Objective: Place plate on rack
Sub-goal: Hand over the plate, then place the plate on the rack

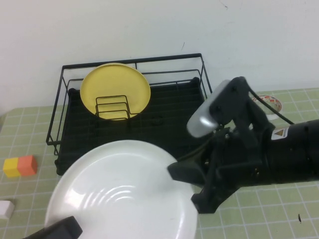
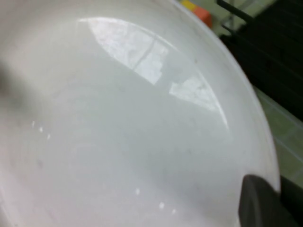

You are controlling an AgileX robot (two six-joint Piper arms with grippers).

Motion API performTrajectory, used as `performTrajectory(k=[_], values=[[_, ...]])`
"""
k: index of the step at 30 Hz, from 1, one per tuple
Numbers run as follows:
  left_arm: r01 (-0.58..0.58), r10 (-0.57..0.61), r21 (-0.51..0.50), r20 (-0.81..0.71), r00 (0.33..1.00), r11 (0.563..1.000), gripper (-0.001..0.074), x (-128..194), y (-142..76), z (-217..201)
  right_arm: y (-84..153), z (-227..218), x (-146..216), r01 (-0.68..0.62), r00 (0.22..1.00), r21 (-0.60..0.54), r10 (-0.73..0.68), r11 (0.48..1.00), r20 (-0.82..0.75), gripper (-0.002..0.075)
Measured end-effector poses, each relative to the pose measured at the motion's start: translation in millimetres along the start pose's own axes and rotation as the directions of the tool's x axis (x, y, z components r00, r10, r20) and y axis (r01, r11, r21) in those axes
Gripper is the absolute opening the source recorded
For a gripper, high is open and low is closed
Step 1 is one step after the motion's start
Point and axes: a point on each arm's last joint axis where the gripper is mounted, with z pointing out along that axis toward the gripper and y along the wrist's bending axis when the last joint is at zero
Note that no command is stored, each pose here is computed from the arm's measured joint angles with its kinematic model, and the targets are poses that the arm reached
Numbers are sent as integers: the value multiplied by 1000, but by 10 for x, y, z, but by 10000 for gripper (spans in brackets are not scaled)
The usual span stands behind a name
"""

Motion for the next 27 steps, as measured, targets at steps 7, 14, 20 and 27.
performTrajectory(k=[7,14,20,27], values=[[-98,97,-51,-21,995,994,260,14,48,-1,143,12,-105,146,983,-77,-135,986,126,11],[-258,258,-49,-8,966,965,102,0,43,-6,196,-22,-204,312,919,-97,-275,945,283,95],[-553,557,-99,26,830,828,102,-69,61,-5,385,-226,-490,416,852,-166,-320,894,415,430],[-807,819,-175,-5,574,565,102,-338,-34,75,577,-845,-728,599,689,39,-539,800,484,469]])
